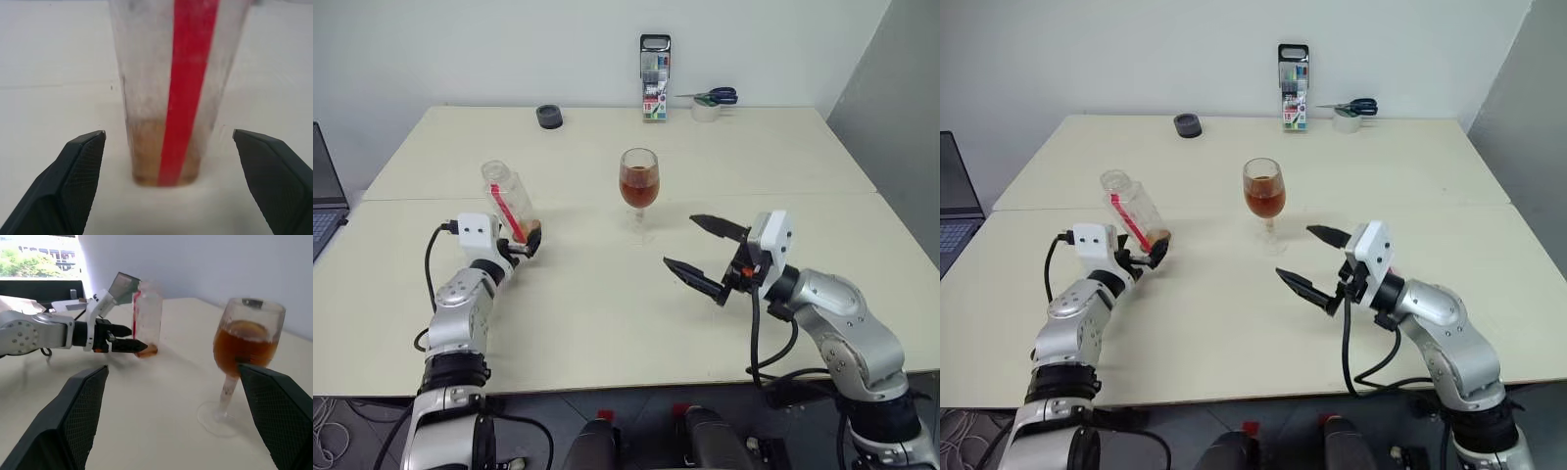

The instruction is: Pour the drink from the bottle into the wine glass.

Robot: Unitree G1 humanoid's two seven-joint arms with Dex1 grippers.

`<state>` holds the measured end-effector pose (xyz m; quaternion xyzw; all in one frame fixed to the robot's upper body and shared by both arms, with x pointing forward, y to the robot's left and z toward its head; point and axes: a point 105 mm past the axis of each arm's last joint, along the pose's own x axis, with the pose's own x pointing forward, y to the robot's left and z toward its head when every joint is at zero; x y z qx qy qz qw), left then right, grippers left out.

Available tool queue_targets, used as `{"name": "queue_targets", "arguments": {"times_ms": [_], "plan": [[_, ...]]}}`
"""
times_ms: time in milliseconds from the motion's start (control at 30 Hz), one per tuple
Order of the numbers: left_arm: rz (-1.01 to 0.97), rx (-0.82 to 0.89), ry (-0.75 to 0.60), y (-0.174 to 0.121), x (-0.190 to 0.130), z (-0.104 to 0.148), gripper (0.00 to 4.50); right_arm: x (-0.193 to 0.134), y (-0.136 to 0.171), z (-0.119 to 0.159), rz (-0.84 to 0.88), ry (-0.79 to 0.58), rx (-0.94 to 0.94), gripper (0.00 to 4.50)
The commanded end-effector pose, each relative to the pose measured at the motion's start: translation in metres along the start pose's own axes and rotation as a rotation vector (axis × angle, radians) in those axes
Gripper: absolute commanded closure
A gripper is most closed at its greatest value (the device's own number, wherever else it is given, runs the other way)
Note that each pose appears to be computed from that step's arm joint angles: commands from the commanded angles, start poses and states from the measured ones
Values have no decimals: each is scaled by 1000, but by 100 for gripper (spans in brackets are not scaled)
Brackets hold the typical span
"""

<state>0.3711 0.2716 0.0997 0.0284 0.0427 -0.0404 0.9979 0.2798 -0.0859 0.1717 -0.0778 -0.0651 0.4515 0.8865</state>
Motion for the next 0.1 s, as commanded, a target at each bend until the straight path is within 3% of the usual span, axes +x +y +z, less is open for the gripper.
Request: {"name": "queue_targets", "arguments": {"times_ms": [33, 100], "plan": [[13, 38, -17, 3, -18, 10, 3, -14, -19, -19, -205, 115, -10, 0], [4, 40, 3, 1, -29, 3, 3, -21, -32, -30, -357, 156, 43, 0]]}}
